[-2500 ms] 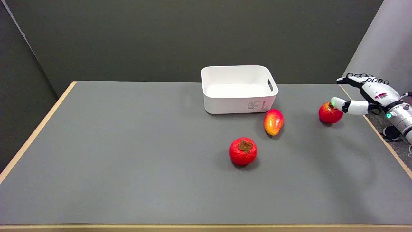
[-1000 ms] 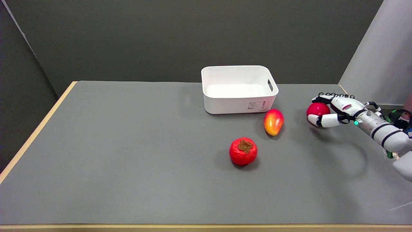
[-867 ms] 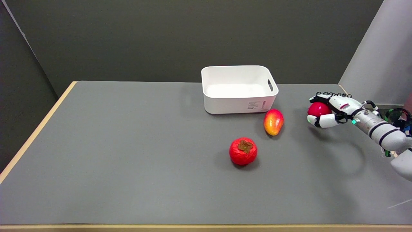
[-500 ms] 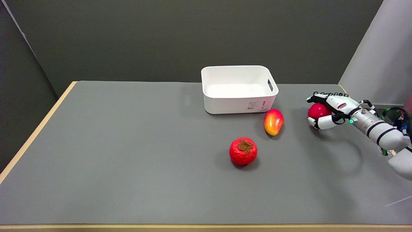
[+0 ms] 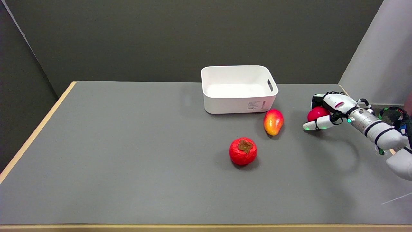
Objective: Pick up the pomegranate.
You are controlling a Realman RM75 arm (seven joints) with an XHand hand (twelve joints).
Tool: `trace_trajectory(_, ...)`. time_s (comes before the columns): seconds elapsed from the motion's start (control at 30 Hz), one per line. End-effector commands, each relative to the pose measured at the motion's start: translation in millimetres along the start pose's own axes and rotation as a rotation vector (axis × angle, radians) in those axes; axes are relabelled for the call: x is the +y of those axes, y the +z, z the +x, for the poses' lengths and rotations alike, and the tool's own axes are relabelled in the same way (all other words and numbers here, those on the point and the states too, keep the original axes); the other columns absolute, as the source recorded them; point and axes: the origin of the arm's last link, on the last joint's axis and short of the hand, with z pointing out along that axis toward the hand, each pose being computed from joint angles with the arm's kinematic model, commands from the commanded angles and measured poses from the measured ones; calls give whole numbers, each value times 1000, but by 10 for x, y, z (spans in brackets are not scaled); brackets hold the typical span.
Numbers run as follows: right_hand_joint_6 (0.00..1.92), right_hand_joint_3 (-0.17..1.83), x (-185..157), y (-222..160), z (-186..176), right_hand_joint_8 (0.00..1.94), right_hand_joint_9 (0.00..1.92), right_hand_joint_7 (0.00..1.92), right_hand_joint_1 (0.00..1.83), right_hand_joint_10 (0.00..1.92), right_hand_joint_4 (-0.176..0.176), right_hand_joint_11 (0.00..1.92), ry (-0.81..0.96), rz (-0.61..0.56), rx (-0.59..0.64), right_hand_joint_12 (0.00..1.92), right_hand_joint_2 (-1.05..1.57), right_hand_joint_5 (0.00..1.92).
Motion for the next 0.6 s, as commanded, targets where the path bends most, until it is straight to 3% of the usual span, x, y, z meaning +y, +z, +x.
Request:
trace_trajectory(0.03, 1639, 212, -139, 41, 111, 1649, 731, 597, 1136, 1763, -176, 686, -42, 76, 77, 1921, 1249, 546)
trace_trajectory(0.17, 1617, 241, -217, 59, 206, 1627, 762, 621, 1140, 1732, -168, 735, -28, 112, 131, 1921, 1224, 561)
trace_trajectory(0.23, 1606, 338, -274, 66, 304, 1567, 778, 736, 1129, 1705, -57, 737, -26, 140, 171, 1921, 1160, 525)
trace_trajectory(0.3, 1553, 507, -348, 66, 443, 1489, 762, 715, 1318, 1759, -128, 764, -28, 175, 226, 1921, 1044, 523)
trace_trajectory(0.6, 1541, 553, -762, -16, 1221, 1467, 778, 742, 1328, 1738, -133, 819, -78, 331, 501, 1921, 1008, 548)
